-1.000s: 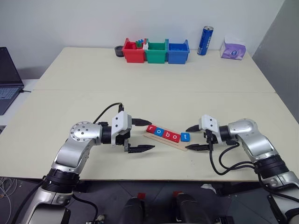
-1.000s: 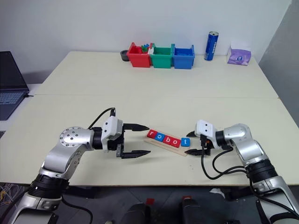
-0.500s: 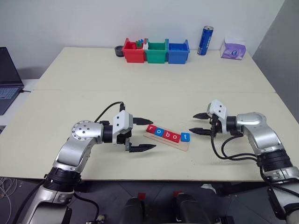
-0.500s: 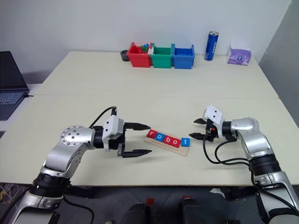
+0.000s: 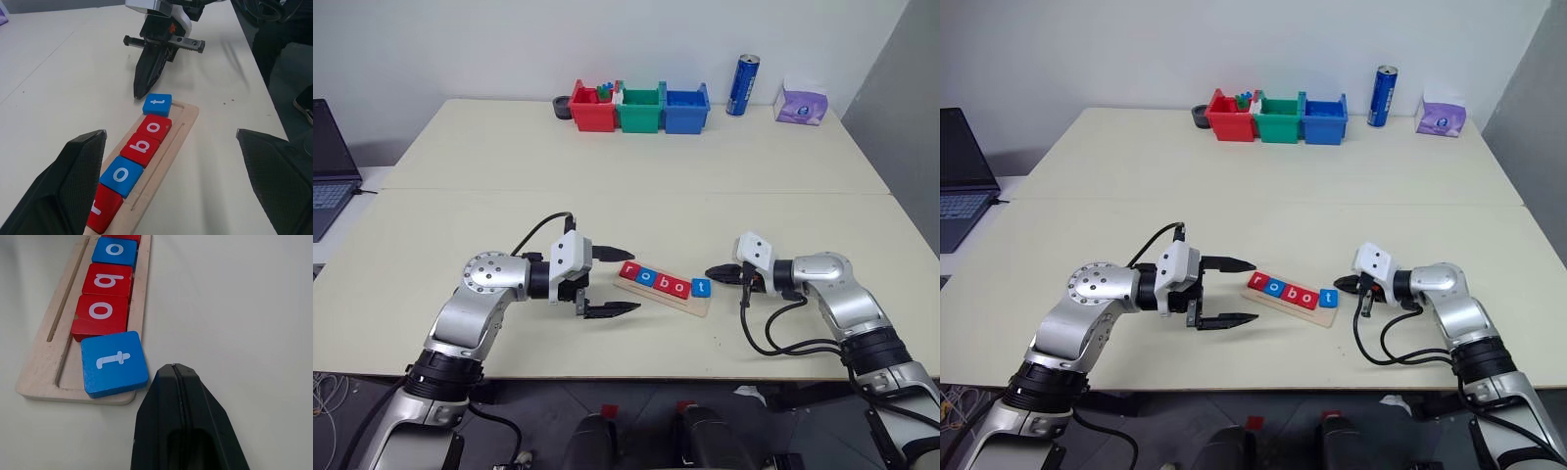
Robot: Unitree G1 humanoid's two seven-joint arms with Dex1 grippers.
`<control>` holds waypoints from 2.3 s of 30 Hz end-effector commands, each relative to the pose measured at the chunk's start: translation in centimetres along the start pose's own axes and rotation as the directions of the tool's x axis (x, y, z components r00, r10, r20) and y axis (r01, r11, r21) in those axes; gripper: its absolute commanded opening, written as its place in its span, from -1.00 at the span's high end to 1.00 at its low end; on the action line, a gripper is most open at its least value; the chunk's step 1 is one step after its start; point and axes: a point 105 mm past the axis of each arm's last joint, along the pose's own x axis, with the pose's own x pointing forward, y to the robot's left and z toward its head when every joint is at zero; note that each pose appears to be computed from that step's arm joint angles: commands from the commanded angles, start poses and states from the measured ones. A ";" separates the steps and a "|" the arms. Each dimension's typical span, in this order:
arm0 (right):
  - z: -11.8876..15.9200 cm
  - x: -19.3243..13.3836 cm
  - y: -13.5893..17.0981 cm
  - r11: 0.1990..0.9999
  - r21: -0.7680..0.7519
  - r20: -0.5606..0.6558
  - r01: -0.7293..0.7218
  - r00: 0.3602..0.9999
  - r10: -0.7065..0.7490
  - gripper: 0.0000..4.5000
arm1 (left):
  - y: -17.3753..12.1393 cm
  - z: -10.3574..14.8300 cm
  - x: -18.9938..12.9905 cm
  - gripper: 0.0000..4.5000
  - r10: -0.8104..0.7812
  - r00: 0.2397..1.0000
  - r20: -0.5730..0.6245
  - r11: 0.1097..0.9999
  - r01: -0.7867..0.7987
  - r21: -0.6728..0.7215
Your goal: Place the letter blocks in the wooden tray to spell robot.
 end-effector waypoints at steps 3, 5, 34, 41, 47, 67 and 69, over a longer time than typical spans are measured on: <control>1.3 -0.5 0.4 0.997 -0.078 0.018 -0.013 1.000 0.014 0.99 | 0.3 0.7 -0.1 -1.00 0.004 1.000 0.012 0.999 -0.005 0.040; 1.4 -0.5 0.9 0.996 -0.085 0.020 -0.022 1.000 0.024 0.99 | 0.3 0.6 -0.1 -1.00 0.006 1.000 0.012 0.999 -0.006 0.041; 0.8 -3.9 4.0 0.990 0.056 -0.044 -0.131 0.990 0.134 0.99 | 0.1 0.0 -0.3 -1.00 0.013 1.000 0.012 0.999 -0.014 0.029; 2.0 -2.6 6.5 0.976 0.098 0.013 -0.192 0.981 0.192 0.99 | -0.5 -0.5 -1.4 -1.00 0.022 1.000 -0.011 1.000 -0.022 0.011; 2.8 -0.9 8.4 0.968 0.123 0.062 -0.219 0.975 0.212 0.99 | -1.4 -0.6 -1.9 -1.00 0.013 1.000 -0.025 1.000 -0.013 -0.005; 0.1 1.2 5.8 0.999 0.049 -0.031 -0.015 0.999 0.017 0.99 | -2.0 -0.4 -2.1 -1.00 0.023 0.999 -0.028 1.000 -0.023 -0.015; 0.1 1.1 5.8 0.999 0.047 -0.029 -0.017 0.999 0.018 0.99 | -2.0 -0.3 -2.0 -1.00 0.023 0.999 -0.025 1.000 -0.023 -0.014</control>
